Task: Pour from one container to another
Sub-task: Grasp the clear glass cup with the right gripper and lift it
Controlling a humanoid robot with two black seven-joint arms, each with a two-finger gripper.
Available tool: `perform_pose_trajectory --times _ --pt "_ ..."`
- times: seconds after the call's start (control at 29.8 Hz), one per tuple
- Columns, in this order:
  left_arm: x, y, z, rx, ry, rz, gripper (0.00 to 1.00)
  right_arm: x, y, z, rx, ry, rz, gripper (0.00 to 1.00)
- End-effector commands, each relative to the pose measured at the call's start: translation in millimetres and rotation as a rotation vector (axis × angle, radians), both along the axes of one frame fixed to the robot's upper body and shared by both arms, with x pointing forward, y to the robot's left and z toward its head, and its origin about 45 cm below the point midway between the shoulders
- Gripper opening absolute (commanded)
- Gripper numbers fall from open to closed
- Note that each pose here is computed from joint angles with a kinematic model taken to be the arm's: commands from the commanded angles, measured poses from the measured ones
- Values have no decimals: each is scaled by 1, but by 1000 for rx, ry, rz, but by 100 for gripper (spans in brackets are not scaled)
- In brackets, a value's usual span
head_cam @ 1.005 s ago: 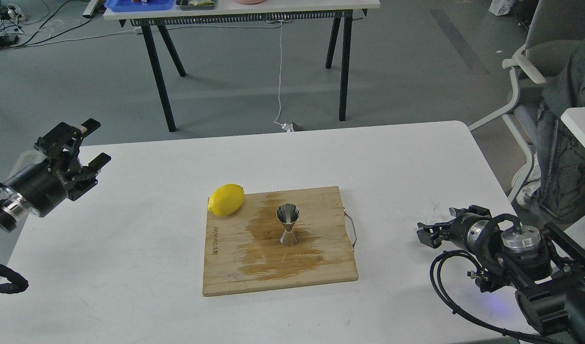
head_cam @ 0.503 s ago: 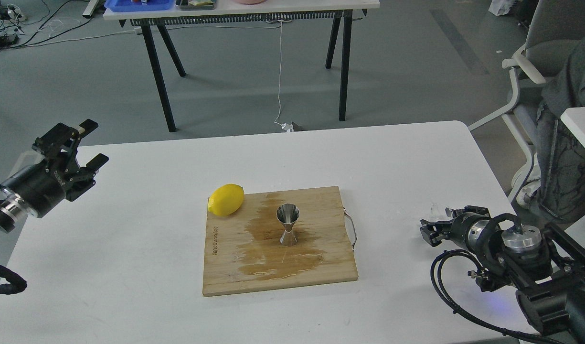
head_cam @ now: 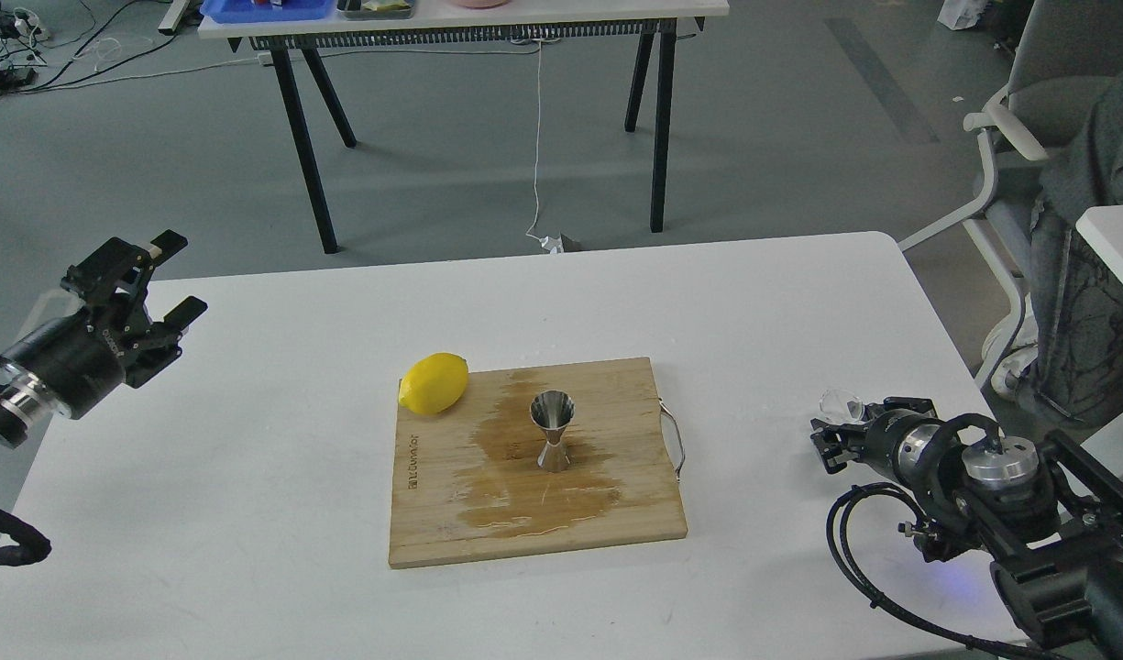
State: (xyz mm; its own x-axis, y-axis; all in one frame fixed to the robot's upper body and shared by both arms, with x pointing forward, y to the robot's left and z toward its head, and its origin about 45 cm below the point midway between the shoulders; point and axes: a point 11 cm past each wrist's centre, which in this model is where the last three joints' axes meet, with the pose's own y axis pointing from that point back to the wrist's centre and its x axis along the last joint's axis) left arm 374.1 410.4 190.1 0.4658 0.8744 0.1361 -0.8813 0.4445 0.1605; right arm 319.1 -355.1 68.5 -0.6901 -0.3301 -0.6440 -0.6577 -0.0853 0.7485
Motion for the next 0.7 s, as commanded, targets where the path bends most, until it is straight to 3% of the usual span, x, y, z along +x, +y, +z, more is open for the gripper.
perform_pose_trajectory --times 0.0,0.3,0.67 --pt "0 0 0 0 1 0 100 -1 0 0 0 0 1 44" --pt "0 0 -1 -1 1 1 100 8 6 10 6 -33 18 43" --pt "0 -2 -2 -5 1 -3 100 90 53 112 -91 -306 201 42"
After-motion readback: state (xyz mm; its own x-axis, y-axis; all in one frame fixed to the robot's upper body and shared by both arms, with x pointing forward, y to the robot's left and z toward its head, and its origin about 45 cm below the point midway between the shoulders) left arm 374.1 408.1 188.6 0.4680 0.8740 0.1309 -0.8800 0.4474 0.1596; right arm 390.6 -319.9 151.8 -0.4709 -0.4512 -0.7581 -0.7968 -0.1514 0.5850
